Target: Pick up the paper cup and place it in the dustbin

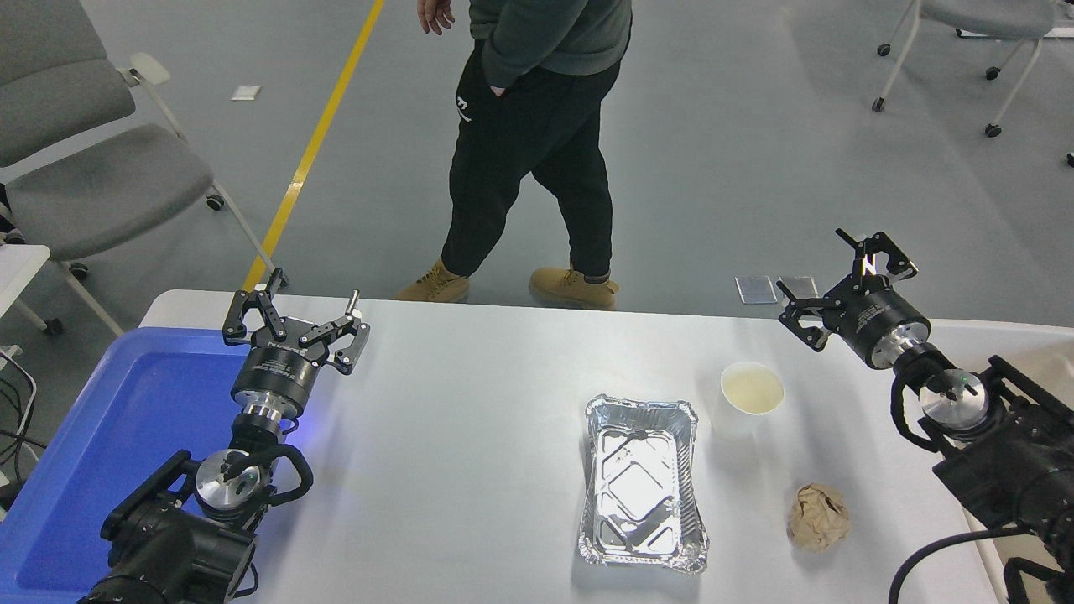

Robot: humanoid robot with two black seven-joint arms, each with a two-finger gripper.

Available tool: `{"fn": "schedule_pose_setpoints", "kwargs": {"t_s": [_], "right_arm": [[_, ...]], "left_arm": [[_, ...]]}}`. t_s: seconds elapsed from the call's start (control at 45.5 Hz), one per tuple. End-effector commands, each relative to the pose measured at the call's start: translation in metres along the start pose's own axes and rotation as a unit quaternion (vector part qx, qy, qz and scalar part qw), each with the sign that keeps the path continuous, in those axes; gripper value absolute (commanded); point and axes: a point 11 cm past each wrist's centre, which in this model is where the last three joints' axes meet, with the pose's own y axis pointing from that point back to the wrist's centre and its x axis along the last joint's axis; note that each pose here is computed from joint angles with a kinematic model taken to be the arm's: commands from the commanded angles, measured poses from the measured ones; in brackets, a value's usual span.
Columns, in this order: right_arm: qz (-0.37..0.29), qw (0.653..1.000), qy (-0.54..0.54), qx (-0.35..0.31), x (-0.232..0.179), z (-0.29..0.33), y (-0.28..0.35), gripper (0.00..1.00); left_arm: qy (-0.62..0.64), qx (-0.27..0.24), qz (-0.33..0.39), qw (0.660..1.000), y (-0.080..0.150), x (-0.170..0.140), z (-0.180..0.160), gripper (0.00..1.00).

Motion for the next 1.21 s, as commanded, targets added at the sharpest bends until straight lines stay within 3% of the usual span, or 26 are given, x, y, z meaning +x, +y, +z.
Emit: {"fn": "schedule_pose_setpoints", "kwargs": {"t_s": [0.0, 0.22, 0.352, 0.593, 0.901, 1.187], "right_arm": [[-0.008, 0.993, 0.114, -0.02, -0.005, -0.053, 0.009, 1.0], [-0.016, 0.967, 0.249, -0.054, -0.021, -0.115, 0.025, 1.0], [-0.005, 0.933, 0.35, -0.081, -0.033, -0.153, 0.036, 1.0], [-0.025, 0.823, 0.537, -0.184, -0.078, -0.174, 0.049, 1.0], [-0.082, 0.679, 0.666, -0.299, -0.14, -0.152, 0.075, 1.0], [-0.156, 0.506, 0.758, -0.38, -0.186, -0.1, 0.09, 1.0]], "left_arm": [[0.0, 0.0, 0.0, 1.0, 0.0, 0.0, 0.0, 0.99], [0.0, 0.0, 0.001, 1.0, 0.0, 0.0, 0.0, 0.99], [0.0, 0.0, 0.0, 1.0, 0.0, 0.0, 0.0, 0.99], [0.0, 0.0, 0.0, 1.0, 0.0, 0.0, 0.0, 0.99], [0.0, 0.0, 0.0, 1.0, 0.0, 0.0, 0.0, 0.99], [0.0, 0.0, 0.0, 1.0, 0.0, 0.0, 0.0, 0.99]]}}
